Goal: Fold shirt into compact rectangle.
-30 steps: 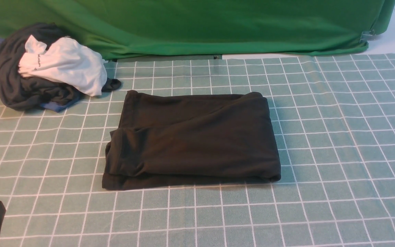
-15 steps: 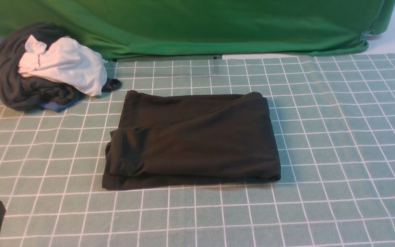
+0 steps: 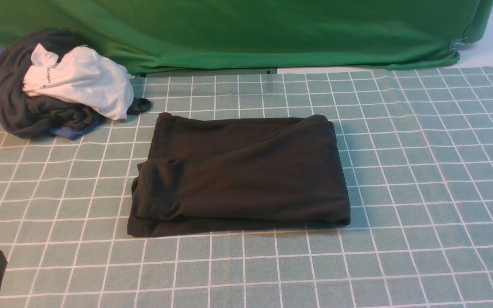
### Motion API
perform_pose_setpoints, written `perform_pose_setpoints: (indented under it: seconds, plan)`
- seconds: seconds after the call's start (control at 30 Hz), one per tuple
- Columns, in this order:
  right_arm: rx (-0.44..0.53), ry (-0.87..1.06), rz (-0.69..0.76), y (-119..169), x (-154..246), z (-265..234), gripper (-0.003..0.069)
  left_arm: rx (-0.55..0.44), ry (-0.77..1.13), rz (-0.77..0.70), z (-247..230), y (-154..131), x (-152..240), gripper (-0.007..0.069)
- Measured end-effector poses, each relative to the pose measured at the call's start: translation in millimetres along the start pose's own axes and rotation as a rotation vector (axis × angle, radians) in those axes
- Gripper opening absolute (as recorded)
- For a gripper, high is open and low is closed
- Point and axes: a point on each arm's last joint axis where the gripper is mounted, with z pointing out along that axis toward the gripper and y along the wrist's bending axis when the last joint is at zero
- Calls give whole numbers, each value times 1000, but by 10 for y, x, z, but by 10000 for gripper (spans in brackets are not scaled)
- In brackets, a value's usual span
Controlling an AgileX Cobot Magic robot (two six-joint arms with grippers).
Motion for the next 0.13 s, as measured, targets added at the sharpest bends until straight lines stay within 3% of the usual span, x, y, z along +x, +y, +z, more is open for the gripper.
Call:
perform_pose_setpoints:
  seconds: [0.13]
  plan:
    - [0, 0, 0, 0, 0, 0, 245, 0, 0, 0, 0, 0, 0, 19]
